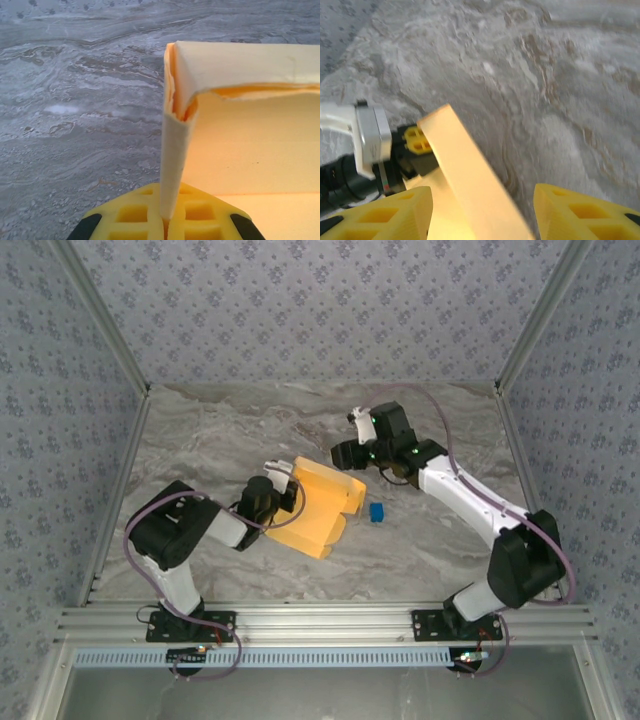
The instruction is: Fold the paper box
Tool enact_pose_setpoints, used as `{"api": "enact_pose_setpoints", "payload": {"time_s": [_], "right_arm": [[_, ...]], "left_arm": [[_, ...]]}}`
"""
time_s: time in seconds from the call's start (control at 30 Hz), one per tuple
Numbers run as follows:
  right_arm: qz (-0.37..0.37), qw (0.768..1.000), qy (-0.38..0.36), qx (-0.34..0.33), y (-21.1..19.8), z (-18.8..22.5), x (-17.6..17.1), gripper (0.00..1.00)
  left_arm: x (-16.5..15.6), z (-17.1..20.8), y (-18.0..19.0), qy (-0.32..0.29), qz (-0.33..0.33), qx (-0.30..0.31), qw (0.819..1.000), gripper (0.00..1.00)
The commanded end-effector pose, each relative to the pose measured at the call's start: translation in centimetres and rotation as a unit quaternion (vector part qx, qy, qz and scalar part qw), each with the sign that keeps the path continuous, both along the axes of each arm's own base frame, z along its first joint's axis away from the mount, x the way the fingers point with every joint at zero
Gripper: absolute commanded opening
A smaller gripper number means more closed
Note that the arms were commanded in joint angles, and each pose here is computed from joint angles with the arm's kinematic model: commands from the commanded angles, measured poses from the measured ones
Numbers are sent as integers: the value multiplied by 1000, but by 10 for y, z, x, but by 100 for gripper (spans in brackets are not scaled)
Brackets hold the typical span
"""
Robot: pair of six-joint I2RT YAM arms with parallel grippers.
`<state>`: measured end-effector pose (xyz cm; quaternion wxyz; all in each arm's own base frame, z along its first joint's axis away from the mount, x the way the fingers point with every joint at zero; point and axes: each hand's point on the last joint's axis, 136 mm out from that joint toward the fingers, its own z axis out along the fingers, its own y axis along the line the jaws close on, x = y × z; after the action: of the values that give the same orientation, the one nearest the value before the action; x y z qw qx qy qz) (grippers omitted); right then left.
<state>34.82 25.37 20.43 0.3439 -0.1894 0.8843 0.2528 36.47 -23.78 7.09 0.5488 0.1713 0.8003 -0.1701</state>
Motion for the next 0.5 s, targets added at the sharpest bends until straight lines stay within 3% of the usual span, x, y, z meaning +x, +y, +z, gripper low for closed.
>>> {"api": "enact_pose_setpoints", "payload": {"time_s": [0.0, 0.27, 0.47], "right_arm": [[-48, 997, 46, -26, -16, -15, -17, 60], [-54, 998, 23, 12, 2, 33, -5, 64], [-57, 998, 30, 9, 20, 41, 1, 63]], "left_arm": [[7, 25, 10, 3, 58, -40, 997, 1], [1, 53, 22, 18, 119, -26, 992, 0], [0, 64, 28, 19, 135, -18, 991, 0]]}}
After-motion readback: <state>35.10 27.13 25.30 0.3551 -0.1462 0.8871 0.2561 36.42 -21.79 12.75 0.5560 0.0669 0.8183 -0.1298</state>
